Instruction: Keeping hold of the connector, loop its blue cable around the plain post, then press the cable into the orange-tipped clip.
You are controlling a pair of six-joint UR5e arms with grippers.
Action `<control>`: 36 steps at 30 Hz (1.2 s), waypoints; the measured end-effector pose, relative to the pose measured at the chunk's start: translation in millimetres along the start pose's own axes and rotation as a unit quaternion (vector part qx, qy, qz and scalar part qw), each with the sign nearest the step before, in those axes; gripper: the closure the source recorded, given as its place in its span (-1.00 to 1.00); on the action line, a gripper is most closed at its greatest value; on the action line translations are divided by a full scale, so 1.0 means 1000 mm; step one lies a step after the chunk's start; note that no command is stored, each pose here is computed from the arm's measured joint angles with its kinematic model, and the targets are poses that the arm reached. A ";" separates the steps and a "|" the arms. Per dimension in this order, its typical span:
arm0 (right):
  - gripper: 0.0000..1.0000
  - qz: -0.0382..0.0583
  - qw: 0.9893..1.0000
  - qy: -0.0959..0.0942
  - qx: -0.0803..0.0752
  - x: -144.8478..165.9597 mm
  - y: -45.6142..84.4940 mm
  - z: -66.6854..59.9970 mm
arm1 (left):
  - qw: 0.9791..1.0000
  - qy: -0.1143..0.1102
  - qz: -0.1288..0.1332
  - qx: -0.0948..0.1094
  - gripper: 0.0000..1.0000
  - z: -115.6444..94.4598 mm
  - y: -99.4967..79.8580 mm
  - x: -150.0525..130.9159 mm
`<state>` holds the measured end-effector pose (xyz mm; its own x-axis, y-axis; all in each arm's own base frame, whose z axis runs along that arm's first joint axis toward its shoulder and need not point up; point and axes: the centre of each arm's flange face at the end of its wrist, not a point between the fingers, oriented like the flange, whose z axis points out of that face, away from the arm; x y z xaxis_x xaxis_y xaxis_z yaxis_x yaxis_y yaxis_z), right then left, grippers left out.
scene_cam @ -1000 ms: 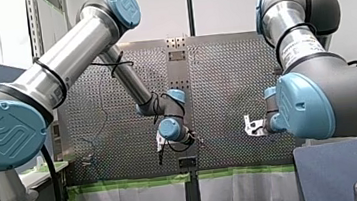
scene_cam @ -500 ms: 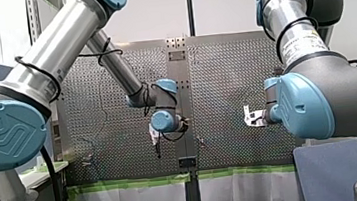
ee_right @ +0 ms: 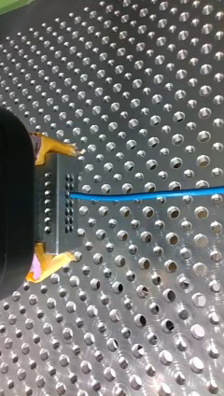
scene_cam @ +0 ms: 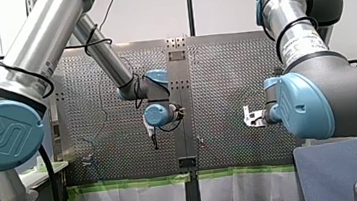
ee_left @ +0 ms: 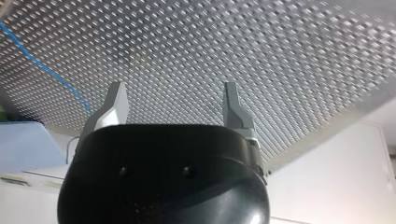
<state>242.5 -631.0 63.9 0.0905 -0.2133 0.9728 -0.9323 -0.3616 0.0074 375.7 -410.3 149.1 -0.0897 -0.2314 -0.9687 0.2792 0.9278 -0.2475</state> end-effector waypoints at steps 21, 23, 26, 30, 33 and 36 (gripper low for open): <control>1.00 -0.009 1.000 0.024 -0.001 0.051 -0.002 -0.011 | 0.994 -0.092 -0.053 0.028 -1.00 -0.070 -0.003 -0.052; 1.00 -0.008 1.000 0.023 0.000 0.051 -0.004 -0.011 | 0.993 -0.100 -0.057 0.031 -1.00 -0.077 -0.003 -0.056; 1.00 -0.006 1.000 0.023 0.002 0.050 -0.005 -0.011 | 0.993 -0.101 -0.058 0.031 -1.00 -0.086 0.002 -0.050; 1.00 -0.004 1.000 0.022 0.005 0.050 -0.008 -0.011 | 0.993 -0.096 -0.058 0.025 -1.00 -0.095 0.011 -0.036; 1.00 -0.004 1.000 0.022 0.007 0.050 -0.011 -0.012 | 0.994 -0.092 -0.057 0.020 -1.00 -0.104 0.019 -0.028; 1.00 -0.004 1.000 0.022 0.009 0.050 -0.013 -0.012 | 0.995 -0.081 -0.053 0.016 -1.00 -0.115 0.025 -0.019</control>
<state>255.2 -626.3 115.2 0.0817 -0.1709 0.9819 -0.9253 -0.3791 0.0111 274.3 -348.9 163.3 0.0351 -0.3738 -0.9269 0.3065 0.8868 -0.3460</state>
